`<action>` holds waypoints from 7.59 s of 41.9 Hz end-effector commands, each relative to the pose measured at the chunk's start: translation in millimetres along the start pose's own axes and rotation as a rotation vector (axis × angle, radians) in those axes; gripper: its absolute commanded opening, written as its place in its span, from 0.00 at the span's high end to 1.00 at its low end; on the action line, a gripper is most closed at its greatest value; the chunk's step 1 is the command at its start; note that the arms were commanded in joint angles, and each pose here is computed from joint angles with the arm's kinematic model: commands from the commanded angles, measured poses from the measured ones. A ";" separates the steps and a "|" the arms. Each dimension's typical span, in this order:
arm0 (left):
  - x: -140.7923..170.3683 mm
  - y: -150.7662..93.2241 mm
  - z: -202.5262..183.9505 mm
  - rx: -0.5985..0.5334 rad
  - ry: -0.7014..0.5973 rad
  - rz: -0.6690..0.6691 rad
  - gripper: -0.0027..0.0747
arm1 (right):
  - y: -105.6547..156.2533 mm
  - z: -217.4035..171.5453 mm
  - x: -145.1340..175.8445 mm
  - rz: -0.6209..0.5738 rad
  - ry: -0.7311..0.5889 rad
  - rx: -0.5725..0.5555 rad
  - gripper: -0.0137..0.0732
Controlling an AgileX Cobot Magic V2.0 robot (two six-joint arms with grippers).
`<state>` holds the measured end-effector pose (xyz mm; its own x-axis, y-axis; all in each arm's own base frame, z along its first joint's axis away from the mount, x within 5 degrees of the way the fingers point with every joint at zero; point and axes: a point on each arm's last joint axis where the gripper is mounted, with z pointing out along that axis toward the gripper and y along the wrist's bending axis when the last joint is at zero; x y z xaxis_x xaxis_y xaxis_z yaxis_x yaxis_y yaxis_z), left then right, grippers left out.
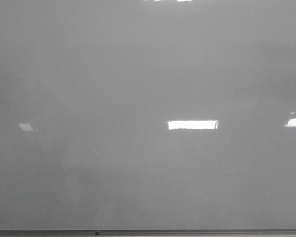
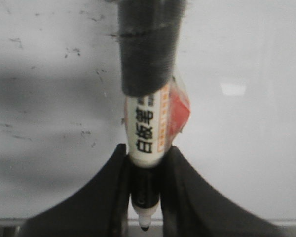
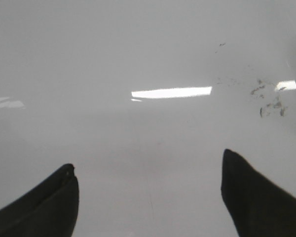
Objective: Write number 9 on whiteboard
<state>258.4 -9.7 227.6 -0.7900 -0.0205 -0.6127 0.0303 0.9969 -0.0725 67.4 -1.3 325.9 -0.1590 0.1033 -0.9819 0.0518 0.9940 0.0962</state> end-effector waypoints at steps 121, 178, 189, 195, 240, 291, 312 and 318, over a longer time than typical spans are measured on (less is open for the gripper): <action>26.6 -66.2 -155.6 0.699 -0.352 0.512 0.99 | 153.3 194.6 -50.7 -0.024 0.299 -0.656 0.92; 28.9 -66.9 -162.0 0.694 -0.377 0.522 0.99 | 154.6 229.7 -48.5 -0.022 0.289 -0.591 0.92; 28.9 -66.9 -162.0 0.694 -0.377 0.522 0.99 | 154.8 229.7 -49.8 -0.022 0.285 -0.591 0.92; 28.9 -66.9 -162.0 0.694 -0.377 0.522 0.99 | 155.0 229.9 -38.7 -0.044 0.332 -0.605 0.92; 25.1 -124.8 -136.1 0.981 -0.189 0.783 0.30 | 214.1 124.7 -55.8 -0.415 0.635 -1.425 0.91; 30.9 -140.1 -140.2 1.089 -0.132 0.854 0.99 | 225.7 118.6 -68.1 -0.298 0.524 -1.482 0.34; 5.8 -76.8 -94.8 0.261 0.003 0.498 0.99 | 143.7 102.8 -73.0 -0.264 0.398 -1.054 0.56; -4.3 -51.1 -91.4 0.167 -0.026 0.339 0.99 | 113.3 87.6 -49.5 -0.212 0.331 -0.888 0.71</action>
<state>195.1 -65.0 290.4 -0.7152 0.4191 -0.5594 0.4957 0.8683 0.0168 178.7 116.7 365.6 -0.3989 -0.3131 -0.8619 -0.8079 0.5646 0.1689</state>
